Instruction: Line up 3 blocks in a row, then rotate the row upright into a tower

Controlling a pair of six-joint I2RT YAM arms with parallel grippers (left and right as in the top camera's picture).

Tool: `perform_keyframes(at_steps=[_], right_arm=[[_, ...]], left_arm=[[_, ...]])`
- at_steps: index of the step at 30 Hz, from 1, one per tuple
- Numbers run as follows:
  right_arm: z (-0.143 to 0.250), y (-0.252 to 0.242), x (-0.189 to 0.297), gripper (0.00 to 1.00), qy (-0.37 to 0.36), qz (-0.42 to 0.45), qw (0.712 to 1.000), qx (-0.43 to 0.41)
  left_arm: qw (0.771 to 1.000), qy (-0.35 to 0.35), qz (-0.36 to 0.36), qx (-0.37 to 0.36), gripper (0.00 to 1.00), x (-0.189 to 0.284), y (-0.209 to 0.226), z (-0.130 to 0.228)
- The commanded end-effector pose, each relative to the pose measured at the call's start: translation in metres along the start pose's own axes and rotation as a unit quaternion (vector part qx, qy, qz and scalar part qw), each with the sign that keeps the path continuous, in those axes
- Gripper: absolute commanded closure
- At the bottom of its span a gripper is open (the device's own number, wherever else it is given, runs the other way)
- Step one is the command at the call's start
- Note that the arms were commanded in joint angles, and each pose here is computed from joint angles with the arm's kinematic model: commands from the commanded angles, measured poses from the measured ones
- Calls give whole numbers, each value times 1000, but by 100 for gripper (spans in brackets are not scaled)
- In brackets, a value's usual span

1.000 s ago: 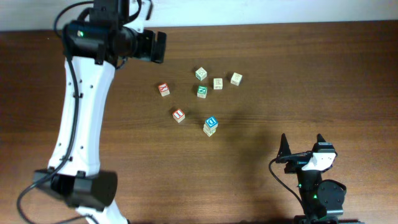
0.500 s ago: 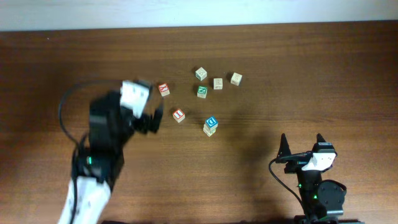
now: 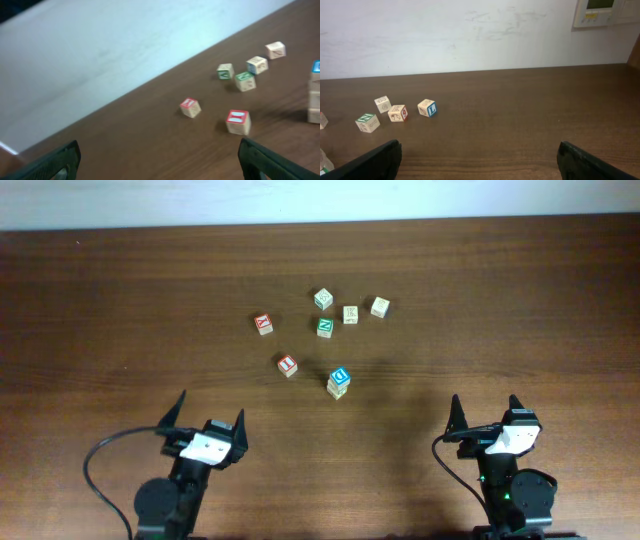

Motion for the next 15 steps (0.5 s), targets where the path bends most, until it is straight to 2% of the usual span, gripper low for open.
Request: perform_keyframes(at_steps=[1,4,15], right_arm=[[3,0,0,2,3,2,1000,4],[3,0,0,2,3,2,1000,4],[3,0,0,1,3,2,1000,4]], left_arm=[[1000,5,-26,-8,1,3,2,13],[999,11,-50,-8,1,6,6,15],[999,13,-49,-8,1,6,6,16]])
Point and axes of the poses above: each gripper's point midway between its finger pads, its own x axis back along the fingers, its own y axis along the line the jaws close on, z = x × y, the point moved 9 cm from there along x, back along the fingers, and after that the axes turned 15 degrees about x, right-handed, at the moved point
